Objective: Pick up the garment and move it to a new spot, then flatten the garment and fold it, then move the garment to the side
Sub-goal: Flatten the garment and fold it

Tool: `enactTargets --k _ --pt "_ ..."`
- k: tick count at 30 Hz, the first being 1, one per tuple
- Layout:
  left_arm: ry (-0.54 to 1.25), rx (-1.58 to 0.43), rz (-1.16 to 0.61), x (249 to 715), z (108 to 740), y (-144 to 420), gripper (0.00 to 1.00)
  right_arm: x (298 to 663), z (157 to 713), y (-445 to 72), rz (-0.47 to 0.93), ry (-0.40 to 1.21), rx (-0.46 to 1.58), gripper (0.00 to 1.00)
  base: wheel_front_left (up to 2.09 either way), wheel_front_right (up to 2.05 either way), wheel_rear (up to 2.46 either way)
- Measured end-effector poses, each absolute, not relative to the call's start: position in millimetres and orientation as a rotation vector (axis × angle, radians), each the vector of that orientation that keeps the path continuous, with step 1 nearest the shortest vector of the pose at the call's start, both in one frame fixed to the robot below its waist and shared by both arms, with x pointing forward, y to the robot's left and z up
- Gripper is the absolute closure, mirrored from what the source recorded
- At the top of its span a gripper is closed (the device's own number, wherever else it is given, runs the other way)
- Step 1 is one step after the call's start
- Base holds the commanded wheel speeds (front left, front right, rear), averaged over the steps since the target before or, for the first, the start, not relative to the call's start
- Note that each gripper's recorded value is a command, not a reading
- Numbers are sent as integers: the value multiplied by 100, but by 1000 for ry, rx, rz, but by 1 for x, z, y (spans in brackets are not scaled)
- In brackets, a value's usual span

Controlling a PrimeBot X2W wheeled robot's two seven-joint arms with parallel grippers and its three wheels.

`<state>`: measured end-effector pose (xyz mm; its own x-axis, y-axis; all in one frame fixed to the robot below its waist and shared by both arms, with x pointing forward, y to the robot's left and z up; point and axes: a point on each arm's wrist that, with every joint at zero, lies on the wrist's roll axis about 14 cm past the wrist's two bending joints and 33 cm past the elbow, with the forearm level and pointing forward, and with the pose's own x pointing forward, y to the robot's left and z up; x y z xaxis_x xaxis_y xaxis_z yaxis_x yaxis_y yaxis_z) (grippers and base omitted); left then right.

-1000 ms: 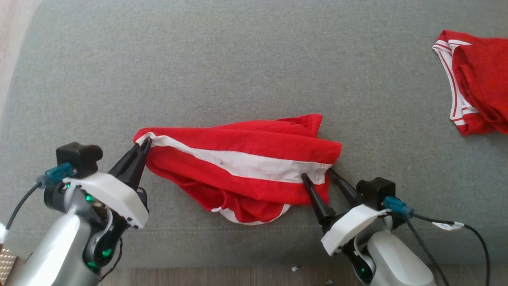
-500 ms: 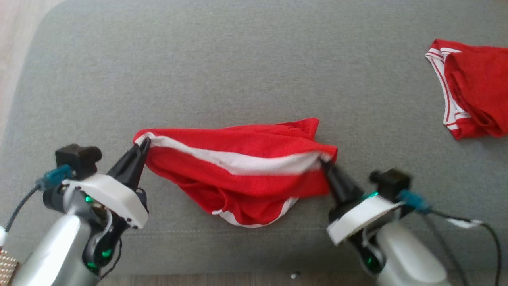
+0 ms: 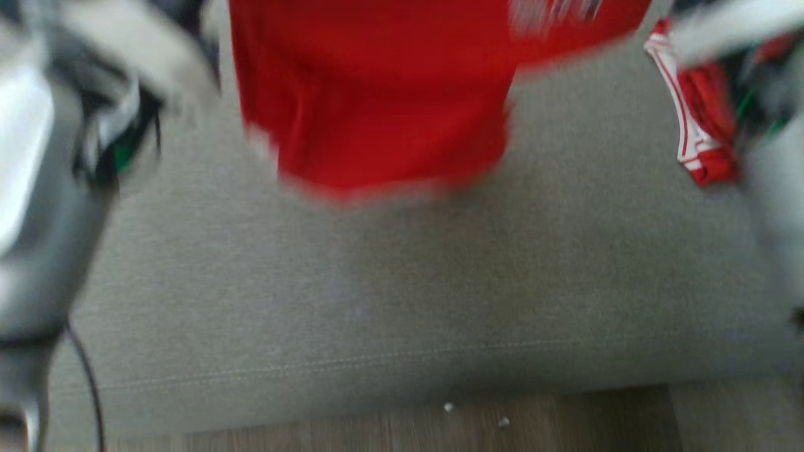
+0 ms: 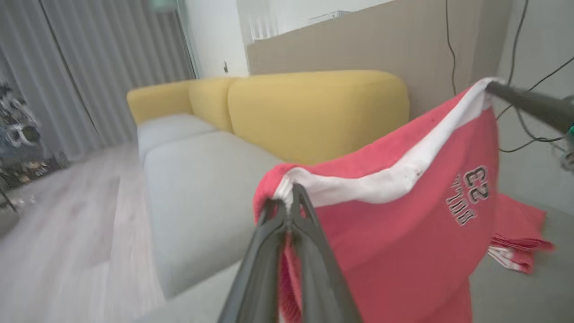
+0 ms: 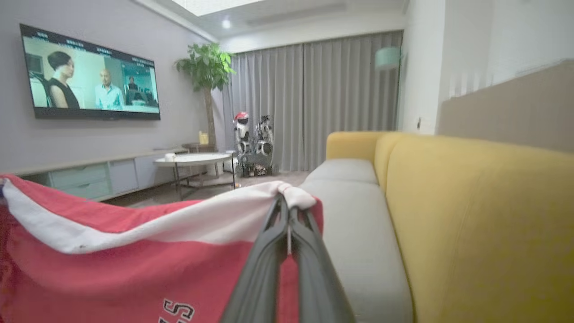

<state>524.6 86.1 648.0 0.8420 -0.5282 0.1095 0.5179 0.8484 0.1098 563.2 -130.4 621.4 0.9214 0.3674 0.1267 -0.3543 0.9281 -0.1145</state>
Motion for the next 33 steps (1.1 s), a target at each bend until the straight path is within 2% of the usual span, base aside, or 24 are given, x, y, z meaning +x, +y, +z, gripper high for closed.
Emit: enactTargets --k 4,8,11,14,19,23,26,33 --pt "-300 248 -541 569 692 69 100 597 684 -152 313 -285 -127 100 0 0 0" --pt "-487 314 -547 592 728 55 100 611 714 -164 283 -381 -145 100 0 0 0" --pt "-528 307 -587 597 716 44 100 611 698 -166 289 -364 -161 100 0 0 0" --pt "-434 284 -634 593 663 38 100 600 648 -153 346 -269 -166 100 0 0 0" --pt "-160 191 -721 546 546 36 100 548 513 -143 415 60 -97 100 0 0 0" --pt "-76 20 -821 482 515 13 100 488 435 -158 400 293 -68 100 0 0 0" --pt "-17 -38 -875 437 499 6 100 451 411 -172 362 384 -51 100 0 0 0" --pt "189 78 -1010 337 433 14 100 375 395 -196 271 534 -15 100 0 0 0"
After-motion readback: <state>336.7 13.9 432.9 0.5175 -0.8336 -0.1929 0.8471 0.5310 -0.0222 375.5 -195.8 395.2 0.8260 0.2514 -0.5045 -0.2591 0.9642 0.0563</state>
